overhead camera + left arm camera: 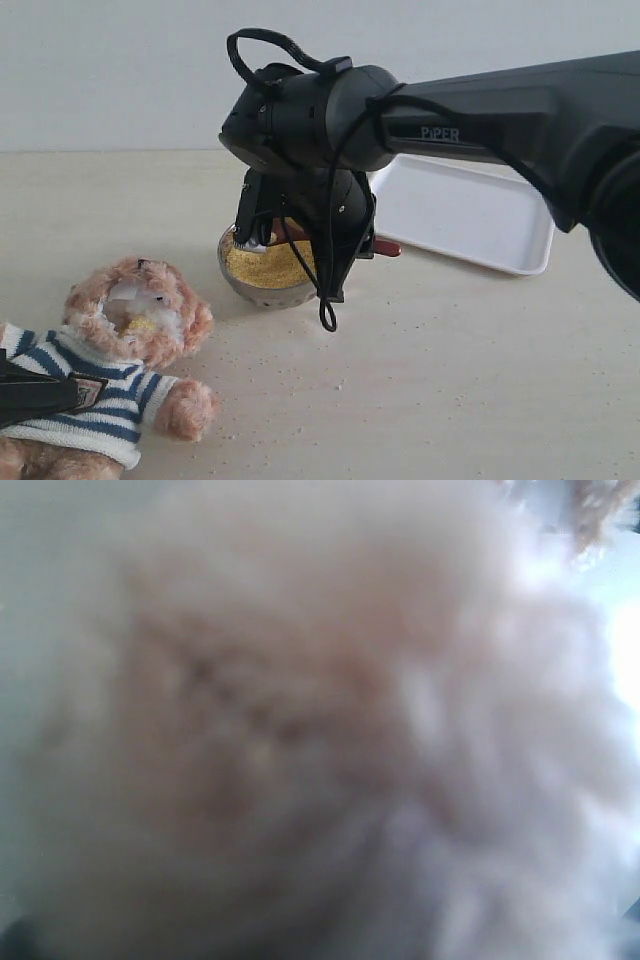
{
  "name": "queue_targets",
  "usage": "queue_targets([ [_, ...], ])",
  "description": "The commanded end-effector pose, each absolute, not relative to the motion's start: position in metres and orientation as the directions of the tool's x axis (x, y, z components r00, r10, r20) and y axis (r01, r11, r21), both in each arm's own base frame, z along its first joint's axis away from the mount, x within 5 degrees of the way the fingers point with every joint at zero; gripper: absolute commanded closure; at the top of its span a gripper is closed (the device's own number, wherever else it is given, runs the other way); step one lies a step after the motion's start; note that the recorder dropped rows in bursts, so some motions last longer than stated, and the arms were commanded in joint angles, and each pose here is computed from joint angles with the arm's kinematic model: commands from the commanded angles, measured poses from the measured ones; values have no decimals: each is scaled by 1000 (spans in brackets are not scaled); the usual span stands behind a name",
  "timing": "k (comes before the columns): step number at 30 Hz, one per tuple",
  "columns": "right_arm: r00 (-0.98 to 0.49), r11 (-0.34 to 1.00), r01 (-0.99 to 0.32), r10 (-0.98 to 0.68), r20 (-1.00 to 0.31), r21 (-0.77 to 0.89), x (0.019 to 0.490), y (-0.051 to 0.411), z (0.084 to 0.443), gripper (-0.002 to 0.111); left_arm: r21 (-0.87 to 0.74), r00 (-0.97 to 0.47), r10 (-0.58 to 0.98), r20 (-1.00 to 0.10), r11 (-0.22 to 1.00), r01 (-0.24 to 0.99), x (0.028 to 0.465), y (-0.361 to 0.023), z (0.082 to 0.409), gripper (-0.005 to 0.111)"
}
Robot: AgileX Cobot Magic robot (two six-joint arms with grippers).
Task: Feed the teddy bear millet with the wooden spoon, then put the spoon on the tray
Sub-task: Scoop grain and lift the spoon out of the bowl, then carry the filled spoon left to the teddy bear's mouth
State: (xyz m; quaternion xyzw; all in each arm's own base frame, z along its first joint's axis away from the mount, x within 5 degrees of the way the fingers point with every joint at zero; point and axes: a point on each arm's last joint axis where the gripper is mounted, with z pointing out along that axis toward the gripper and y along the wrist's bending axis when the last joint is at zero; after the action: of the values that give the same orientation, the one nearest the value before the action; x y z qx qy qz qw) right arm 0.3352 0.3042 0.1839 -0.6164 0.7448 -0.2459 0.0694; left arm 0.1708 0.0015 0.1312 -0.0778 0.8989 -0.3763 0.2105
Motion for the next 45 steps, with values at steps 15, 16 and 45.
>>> queue_targets([
  [15,-306,227,-870,-945,117,-439,335,298,203,109,-721,-894,-307,-328,693,27,171,1,134,101],
  [16,-306,230,-867,-946,110,-442,335,298,206,109,-721,-894,-307,-328,693,27,171,1,134,101],
  [45,-279,303,-915,-952,-124,-268,246,355,250,109,-722,-894,-307,-328,692,27,171,1,134,101],
])
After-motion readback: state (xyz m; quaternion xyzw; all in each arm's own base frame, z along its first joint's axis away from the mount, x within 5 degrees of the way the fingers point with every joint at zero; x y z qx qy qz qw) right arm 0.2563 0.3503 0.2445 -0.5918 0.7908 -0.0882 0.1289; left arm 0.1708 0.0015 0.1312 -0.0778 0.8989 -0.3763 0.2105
